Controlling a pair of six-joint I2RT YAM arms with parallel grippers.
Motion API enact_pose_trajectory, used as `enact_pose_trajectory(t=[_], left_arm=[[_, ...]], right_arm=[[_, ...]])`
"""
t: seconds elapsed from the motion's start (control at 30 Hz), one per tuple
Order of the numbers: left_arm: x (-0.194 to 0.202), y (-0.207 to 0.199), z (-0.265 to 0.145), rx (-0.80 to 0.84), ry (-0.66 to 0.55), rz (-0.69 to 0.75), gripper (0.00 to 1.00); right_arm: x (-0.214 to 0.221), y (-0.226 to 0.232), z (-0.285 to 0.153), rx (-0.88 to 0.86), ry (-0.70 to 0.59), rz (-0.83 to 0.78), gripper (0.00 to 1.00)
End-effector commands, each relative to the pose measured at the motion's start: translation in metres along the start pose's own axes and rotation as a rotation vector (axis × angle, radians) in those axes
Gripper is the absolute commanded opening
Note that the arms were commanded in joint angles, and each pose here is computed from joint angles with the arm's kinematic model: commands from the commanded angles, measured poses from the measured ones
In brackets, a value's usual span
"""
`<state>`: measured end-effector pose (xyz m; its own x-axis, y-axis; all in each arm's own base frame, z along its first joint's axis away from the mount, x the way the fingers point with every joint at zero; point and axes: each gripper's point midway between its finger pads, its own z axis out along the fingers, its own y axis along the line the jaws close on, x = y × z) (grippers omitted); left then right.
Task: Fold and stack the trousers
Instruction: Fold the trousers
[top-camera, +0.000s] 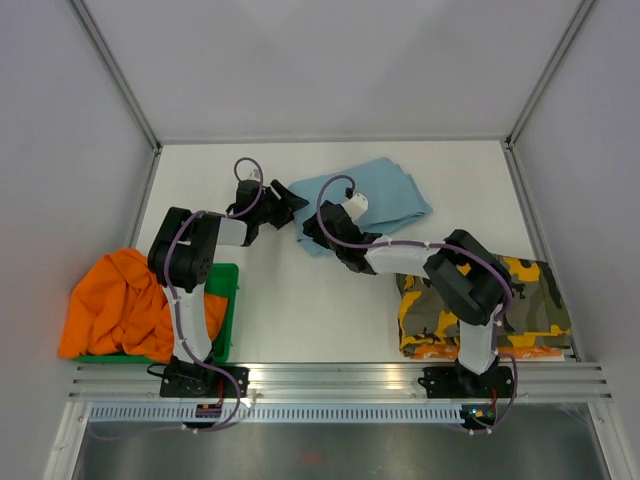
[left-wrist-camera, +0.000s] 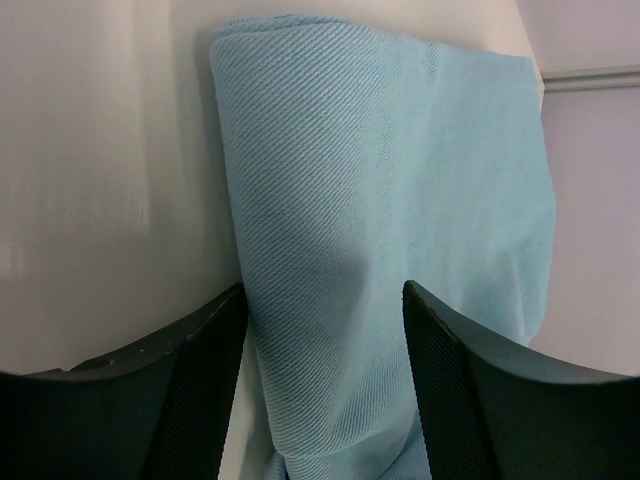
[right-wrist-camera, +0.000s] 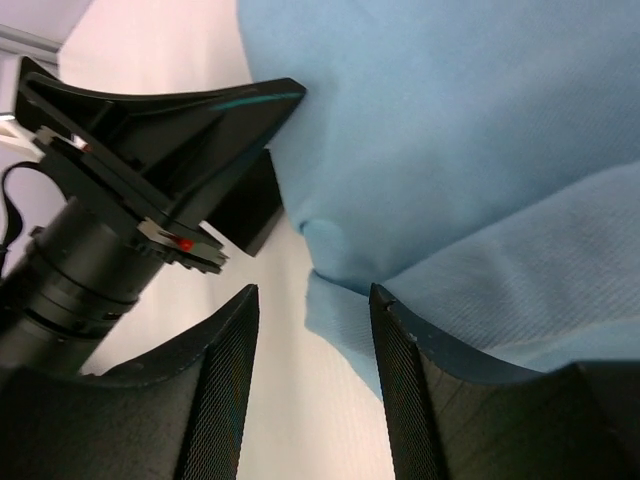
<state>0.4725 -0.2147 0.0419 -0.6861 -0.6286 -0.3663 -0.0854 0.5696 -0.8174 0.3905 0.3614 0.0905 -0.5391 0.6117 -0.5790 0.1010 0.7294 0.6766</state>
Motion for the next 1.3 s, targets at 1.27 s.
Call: enact_pose_trajectory(t=[1.27], left_arm=[[-0.009, -0.007, 0.004, 0.031, -0.024, 0.064, 0.67]], right_arm=[[0.008, -0.019, 0.005, 0.14, -0.104, 0.041, 0.53]])
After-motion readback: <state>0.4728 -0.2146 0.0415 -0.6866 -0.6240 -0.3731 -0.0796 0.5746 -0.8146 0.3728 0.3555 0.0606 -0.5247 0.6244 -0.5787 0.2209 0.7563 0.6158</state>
